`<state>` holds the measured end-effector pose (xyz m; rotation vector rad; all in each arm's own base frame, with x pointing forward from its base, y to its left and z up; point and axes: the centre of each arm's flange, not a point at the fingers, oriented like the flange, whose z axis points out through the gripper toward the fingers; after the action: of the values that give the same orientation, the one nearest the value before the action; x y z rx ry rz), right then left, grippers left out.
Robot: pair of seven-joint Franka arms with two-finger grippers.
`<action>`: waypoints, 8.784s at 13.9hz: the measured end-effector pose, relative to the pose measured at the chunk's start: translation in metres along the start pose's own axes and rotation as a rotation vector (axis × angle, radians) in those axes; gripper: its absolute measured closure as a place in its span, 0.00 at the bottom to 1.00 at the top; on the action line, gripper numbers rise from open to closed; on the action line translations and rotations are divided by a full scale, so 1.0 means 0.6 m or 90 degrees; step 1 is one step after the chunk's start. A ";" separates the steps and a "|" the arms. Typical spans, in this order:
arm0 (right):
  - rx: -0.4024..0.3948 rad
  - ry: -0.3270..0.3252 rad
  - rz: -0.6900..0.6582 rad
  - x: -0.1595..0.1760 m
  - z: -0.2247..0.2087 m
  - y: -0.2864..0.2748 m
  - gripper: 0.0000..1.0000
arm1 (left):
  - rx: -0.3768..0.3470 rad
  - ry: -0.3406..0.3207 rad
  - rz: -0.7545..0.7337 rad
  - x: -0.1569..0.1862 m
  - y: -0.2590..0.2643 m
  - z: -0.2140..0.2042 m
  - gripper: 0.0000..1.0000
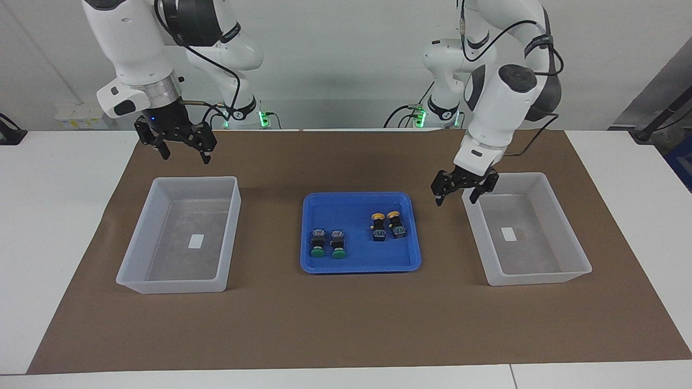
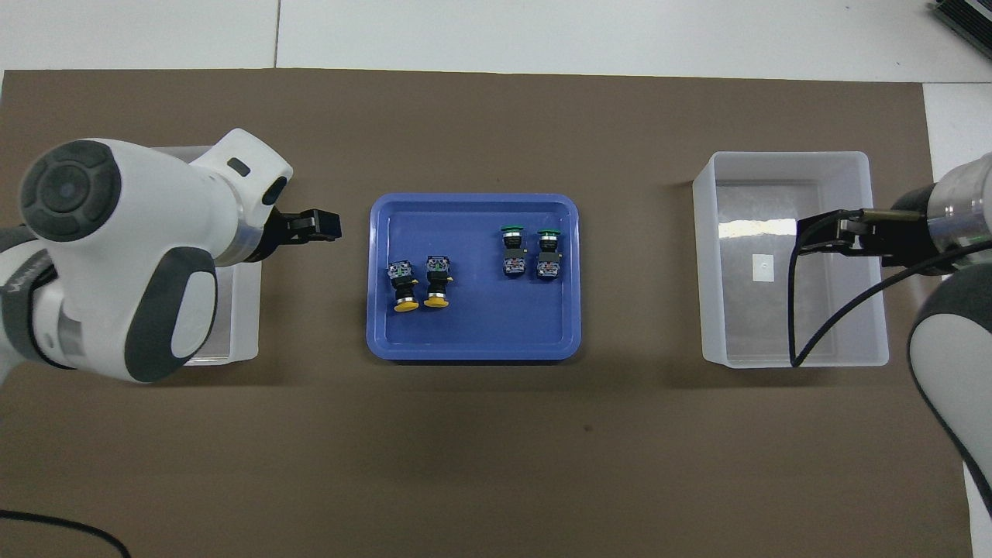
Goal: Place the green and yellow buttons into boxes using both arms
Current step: 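Grasp a yellow button on the blue tray with the left gripper, then drop the yellow button in the bin while the right gripper reaches green, then grasp the green button with the right gripper while the left gripper withdraws, then carry the green button to the bin while the left gripper returns, then grasp the yellow button with the left gripper while the right gripper releases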
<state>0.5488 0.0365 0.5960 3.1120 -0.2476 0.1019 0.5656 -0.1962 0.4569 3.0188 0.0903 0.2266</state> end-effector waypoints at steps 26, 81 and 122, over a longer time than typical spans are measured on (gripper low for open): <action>-0.001 -0.005 0.000 0.003 0.008 -0.001 0.00 | -0.054 0.019 -0.033 -0.082 0.205 0.278 0.06; 0.020 0.113 -0.093 -0.056 0.488 -0.475 0.57 | 0.004 0.068 -0.004 0.041 -0.363 0.204 0.36; -0.032 0.158 -0.123 0.136 0.322 0.003 0.00 | -0.009 -0.039 -0.128 -0.126 0.119 0.248 0.49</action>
<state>0.6411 0.0176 0.4084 3.0111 0.0548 0.4649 0.5175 -0.2885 0.3079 2.9712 0.3817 0.1145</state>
